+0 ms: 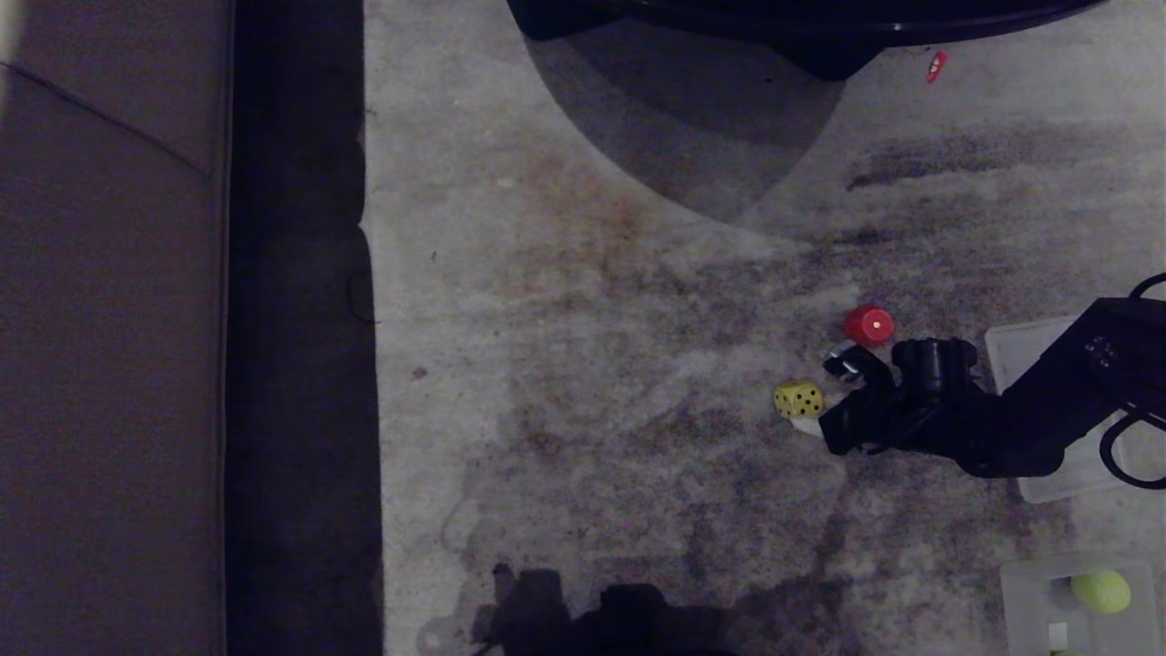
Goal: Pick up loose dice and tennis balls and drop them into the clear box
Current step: Pick up toys out of the box
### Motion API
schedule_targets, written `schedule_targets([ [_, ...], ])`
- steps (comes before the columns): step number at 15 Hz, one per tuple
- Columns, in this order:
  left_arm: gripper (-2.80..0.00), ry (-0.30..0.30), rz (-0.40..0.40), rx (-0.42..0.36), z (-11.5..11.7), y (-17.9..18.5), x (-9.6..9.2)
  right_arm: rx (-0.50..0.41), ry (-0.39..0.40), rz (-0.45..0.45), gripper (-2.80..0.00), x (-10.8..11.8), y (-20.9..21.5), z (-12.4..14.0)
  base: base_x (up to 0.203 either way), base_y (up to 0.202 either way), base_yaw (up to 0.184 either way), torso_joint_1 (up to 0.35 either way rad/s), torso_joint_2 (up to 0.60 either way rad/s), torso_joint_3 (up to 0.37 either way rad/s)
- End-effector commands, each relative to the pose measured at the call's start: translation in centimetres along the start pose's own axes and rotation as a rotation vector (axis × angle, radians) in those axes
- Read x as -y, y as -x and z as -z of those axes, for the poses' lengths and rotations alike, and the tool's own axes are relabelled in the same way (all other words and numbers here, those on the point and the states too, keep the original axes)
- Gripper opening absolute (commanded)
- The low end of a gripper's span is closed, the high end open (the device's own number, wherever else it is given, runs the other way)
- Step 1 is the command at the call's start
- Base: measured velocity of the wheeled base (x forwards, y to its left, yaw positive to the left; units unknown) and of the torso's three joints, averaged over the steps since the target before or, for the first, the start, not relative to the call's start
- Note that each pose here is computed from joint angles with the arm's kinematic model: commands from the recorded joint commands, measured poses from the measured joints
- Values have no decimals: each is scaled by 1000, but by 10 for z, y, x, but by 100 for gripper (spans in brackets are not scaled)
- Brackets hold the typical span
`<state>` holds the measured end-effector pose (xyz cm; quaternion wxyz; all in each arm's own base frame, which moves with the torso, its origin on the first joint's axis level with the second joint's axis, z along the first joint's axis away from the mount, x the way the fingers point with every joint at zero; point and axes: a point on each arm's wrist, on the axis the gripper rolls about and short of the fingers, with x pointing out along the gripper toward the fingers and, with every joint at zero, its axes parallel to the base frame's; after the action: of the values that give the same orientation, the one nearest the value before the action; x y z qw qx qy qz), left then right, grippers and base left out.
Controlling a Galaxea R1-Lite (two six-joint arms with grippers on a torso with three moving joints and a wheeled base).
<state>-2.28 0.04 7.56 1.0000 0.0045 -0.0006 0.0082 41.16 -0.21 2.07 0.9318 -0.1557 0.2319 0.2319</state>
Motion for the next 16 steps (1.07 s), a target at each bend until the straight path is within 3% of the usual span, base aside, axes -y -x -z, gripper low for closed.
schedule_targets([
  [1,-280,0,0,-2,0,0,0,-20,31,33,-280,5,10,4,0,0,0,0,0,0],
  [6,-280,0,0,-2,0,0,0,-37,62,120,-280,20,27,-1,0,0,0,0,0,0],
  [7,-280,0,0,-3,0,0,0,-57,64,129,0,20,28,1,0,0,0,0,0,0],
  [16,-280,0,0,-1,0,0,0,-63,64,97,0,14,17,5,0,0,0,0,0,0],
])
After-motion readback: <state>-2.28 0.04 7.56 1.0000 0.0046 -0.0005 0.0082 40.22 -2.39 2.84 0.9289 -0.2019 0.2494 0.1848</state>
